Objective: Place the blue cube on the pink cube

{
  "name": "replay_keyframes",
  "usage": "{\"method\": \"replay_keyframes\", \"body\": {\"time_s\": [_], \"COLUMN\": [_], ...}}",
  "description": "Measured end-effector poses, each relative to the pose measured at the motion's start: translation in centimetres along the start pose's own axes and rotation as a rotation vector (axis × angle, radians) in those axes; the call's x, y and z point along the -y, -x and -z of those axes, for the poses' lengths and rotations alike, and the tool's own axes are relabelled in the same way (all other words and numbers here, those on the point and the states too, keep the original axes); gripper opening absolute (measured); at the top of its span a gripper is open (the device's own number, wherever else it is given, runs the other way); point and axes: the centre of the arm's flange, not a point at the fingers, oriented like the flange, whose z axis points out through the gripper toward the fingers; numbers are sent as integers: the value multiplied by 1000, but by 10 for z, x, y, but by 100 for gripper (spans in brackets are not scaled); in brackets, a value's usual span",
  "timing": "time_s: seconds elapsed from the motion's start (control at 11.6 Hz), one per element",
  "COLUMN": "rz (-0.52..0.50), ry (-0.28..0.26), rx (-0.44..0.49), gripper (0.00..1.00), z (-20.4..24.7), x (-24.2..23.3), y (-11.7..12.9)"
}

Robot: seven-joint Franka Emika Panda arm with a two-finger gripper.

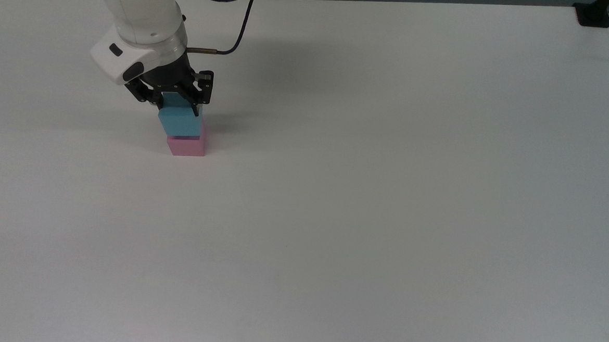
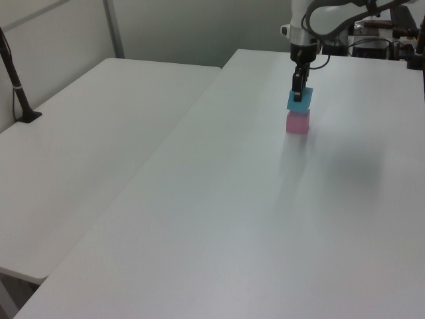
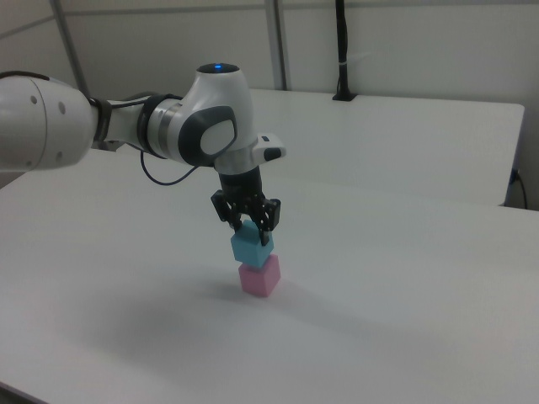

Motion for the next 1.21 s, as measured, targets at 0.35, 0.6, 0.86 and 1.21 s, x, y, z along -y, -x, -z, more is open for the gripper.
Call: {"method": "replay_keyframes", "body": {"time_s": [0.35, 0.6, 0.86, 1.21], "rz": [16, 23, 14, -158], "ry": [26, 40, 41, 58], "rx": [15, 19, 15, -43], "gripper": [72, 97, 100, 100], "z": [-5, -6, -4, 44], "x": [-2, -3, -4, -8], "y": [1, 1, 0, -1]}}
